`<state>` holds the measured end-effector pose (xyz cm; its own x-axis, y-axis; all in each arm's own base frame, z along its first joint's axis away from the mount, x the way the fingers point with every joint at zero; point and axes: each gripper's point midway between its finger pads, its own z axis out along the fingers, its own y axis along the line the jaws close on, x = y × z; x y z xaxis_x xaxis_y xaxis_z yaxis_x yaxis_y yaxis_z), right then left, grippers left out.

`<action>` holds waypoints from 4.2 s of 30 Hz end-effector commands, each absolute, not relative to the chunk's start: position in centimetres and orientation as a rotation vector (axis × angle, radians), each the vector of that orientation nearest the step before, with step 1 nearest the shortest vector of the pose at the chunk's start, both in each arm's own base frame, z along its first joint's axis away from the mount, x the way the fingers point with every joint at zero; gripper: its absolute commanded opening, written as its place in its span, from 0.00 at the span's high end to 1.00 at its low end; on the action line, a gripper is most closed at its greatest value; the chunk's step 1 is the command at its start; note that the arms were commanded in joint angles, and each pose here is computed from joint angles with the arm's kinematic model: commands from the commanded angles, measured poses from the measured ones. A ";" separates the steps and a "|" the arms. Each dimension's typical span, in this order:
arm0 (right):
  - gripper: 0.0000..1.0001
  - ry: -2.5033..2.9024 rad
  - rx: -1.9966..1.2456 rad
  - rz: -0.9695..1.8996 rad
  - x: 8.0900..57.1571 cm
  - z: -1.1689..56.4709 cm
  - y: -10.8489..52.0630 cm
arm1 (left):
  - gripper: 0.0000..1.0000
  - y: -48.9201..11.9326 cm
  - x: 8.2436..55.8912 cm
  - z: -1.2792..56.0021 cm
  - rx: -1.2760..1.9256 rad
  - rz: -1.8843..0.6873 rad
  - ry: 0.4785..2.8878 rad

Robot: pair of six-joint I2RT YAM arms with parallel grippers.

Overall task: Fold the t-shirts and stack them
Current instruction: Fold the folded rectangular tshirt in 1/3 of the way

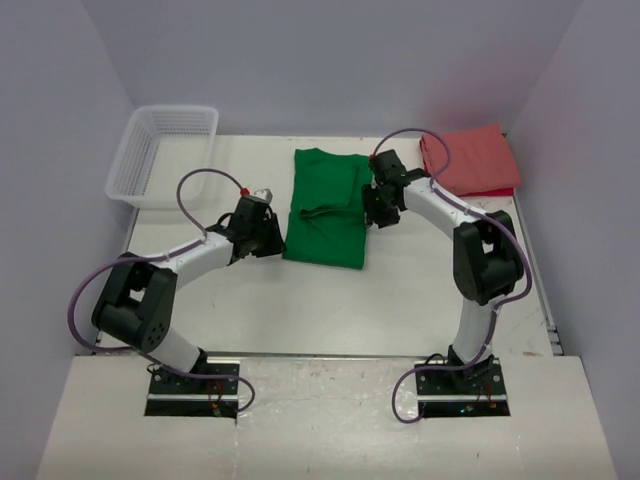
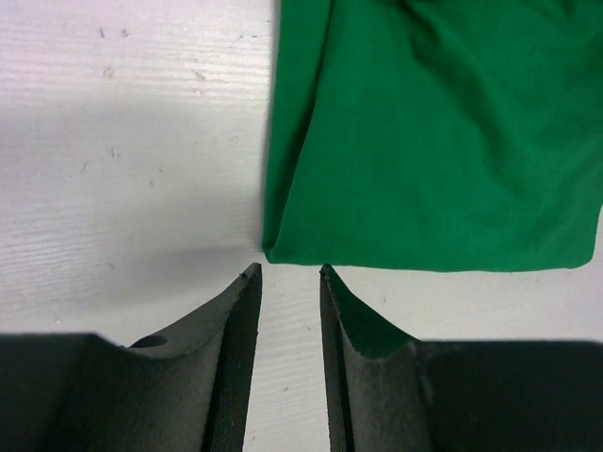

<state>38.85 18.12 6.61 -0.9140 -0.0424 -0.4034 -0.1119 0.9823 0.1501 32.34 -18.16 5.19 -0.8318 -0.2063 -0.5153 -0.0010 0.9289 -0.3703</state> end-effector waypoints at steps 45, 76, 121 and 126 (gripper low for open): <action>0.55 2.680 -0.147 0.301 42.8 8.2 19.7 | 0.57 -21.6 28.1 7.8 -0.073 -0.271 2.469; 0.60 2.754 -0.097 0.359 41.8 5.1 19.8 | 0.55 -22.2 39.8 8.6 -0.072 -0.287 2.462; 0.93 2.745 -0.095 0.377 41.7 5.4 19.9 | 0.55 -25.1 37.6 7.1 -0.025 -0.502 2.524; 0.93 2.749 -0.097 0.379 41.6 5.3 19.9 | 0.59 -25.2 37.4 5.6 -0.034 -0.498 2.556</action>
